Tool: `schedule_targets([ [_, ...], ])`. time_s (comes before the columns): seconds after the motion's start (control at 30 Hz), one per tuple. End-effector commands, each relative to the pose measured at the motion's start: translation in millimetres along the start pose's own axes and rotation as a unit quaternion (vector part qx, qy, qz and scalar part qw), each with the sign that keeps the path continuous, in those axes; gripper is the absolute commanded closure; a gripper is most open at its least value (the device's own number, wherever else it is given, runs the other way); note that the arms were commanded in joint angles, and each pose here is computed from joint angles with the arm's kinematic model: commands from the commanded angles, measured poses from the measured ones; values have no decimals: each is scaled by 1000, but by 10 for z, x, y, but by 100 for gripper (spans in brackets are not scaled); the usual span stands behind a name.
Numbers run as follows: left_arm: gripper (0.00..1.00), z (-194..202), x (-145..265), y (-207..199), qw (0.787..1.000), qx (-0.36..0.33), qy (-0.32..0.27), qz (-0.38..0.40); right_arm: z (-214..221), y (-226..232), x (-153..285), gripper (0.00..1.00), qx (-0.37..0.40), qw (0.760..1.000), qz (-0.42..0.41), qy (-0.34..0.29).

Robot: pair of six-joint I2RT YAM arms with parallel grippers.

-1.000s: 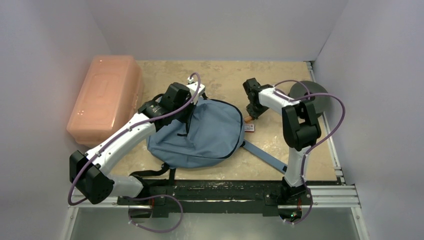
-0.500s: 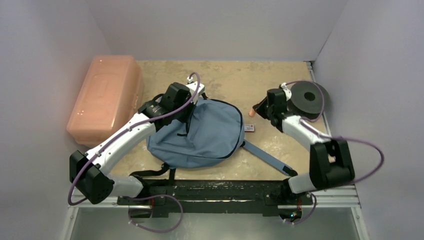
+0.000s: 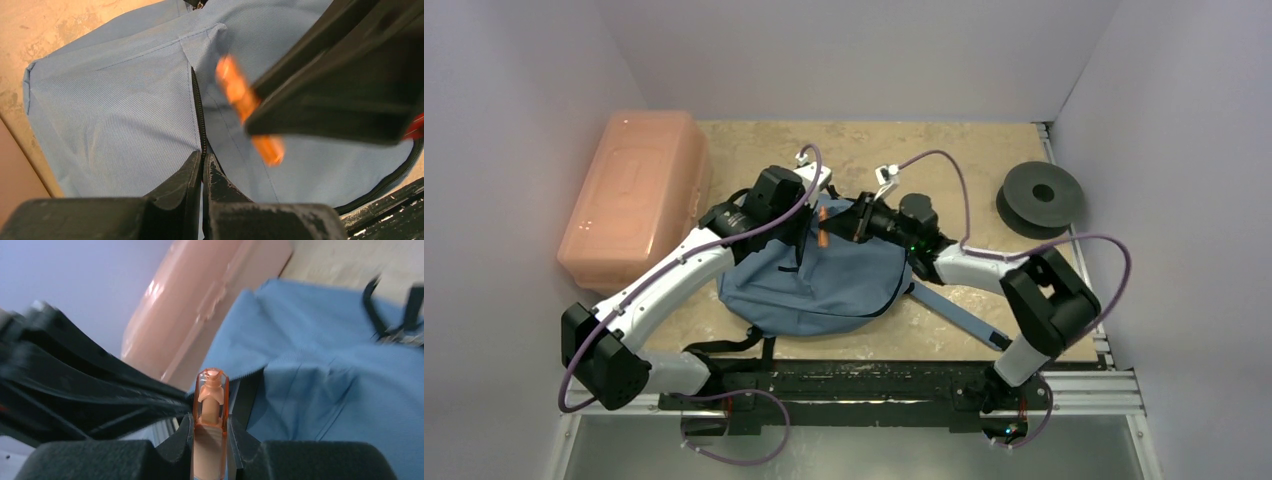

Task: Pack the student bag
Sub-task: Place the stationery in the student bag.

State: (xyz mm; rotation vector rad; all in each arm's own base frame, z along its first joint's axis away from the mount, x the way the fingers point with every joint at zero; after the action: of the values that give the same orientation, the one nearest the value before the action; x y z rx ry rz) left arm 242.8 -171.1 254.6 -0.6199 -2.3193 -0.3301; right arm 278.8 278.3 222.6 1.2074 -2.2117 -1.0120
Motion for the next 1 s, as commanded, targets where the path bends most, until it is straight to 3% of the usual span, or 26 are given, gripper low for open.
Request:
schedule_targets([
  [0.0, 100, -102, 148, -18, 999, 9, -47, 2, 211, 201, -137, 100, -17, 995, -93, 26],
  [0.23, 100, -111, 160, -29, 999, 11, -50, 9, 501, -23, -410, 100, -46, 994, -86, 48],
  [0.37, 100, -117, 174, -27, 998, 12, -53, 10, 485, -140, -558, 100, -73, 996, -50, 2],
  [0.53, 100, -114, 171, -29, 998, 12, -54, 10, 444, -52, -747, 100, -117, 989, -83, -43],
  [0.63, 100, -117, 175, -30, 998, 12, -54, 10, 450, -40, -864, 100, -120, 991, -39, -35],
  [0.73, 100, -114, 177, -32, 998, 11, -54, 11, 550, -126, -832, 76, -105, 994, 9, -9],
  [0.83, 100, -113, 181, -28, 998, 12, -54, 11, 637, -154, -636, 58, -94, 995, 19, 8],
  [0.97, 100, -112, 181, -29, 998, 10, -54, 11, 546, -193, -359, 55, -67, 997, 41, 20],
])
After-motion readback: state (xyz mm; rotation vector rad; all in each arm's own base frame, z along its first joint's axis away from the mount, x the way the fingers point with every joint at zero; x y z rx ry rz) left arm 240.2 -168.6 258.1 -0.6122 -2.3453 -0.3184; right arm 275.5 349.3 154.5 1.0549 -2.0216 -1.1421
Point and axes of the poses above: each gripper's point midway between its finger pads, its own x axis back along the fingers, its own y axis along the line the jaws close on, z = x × y, the point moved 8 cm from there along x, back along the fingers, and after that the axes turned 1 degree about -x, right-handed, at the moved point
